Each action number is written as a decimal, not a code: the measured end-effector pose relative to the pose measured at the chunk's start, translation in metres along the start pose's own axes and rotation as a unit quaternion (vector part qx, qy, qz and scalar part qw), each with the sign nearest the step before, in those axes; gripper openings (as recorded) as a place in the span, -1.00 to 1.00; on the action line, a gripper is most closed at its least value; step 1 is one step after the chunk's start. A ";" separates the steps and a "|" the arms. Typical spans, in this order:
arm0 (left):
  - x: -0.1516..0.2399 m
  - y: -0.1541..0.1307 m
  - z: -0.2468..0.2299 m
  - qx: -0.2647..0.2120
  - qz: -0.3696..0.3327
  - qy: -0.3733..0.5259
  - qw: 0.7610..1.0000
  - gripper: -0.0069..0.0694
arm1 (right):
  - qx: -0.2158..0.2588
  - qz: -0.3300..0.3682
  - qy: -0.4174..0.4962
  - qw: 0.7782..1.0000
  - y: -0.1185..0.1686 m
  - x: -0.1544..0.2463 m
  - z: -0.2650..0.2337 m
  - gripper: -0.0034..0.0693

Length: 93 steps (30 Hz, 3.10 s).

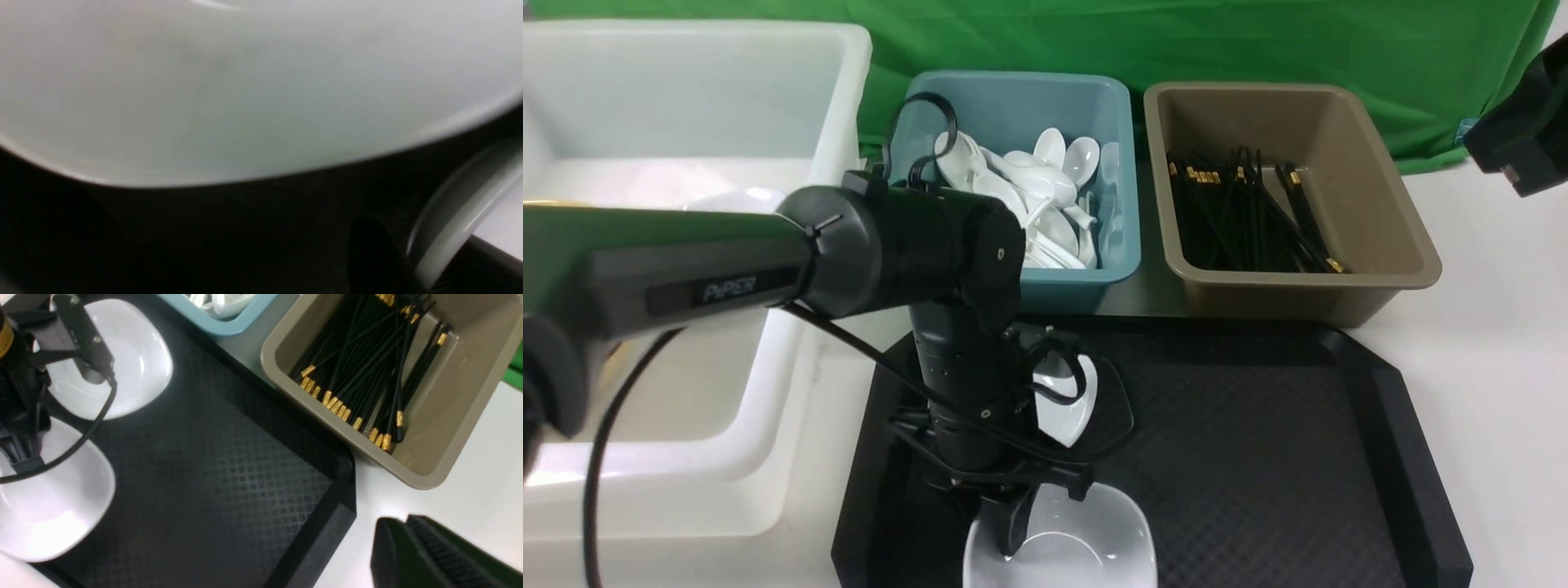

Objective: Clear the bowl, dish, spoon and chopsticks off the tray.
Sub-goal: Use the left arm to grab the plate, then use the left arm to put the plate into the large storage box on the left, then use the left arm to grab the plate

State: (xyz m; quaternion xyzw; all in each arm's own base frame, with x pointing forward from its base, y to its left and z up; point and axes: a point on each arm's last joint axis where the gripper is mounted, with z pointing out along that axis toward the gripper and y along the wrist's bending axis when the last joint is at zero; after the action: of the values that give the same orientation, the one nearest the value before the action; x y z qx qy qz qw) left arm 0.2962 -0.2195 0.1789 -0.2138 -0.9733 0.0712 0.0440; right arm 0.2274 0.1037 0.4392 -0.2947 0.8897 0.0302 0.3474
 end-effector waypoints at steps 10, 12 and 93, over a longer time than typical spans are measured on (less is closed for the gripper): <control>0.011 -0.004 -0.091 0.039 0.001 -0.142 0.989 -0.78 | -0.004 0.003 -0.001 1.000 0.001 0.001 -0.002 -0.85; 0.016 0.003 -0.113 0.049 -0.002 -0.172 0.984 -0.78 | -0.003 0.003 -0.006 1.000 0.001 0.001 -0.005 -0.85; -0.071 0.064 -0.037 -0.083 -0.038 -0.074 0.993 0.38 | 0.055 -0.026 -0.037 0.997 0.019 -0.009 -0.016 -0.85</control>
State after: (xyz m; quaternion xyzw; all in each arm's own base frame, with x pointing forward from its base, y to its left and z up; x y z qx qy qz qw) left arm 0.3911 -0.1874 0.2014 -0.1737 -0.9838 0.0041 -0.0435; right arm 0.2129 0.1197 0.4547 -0.2967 0.8684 -0.0172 0.3969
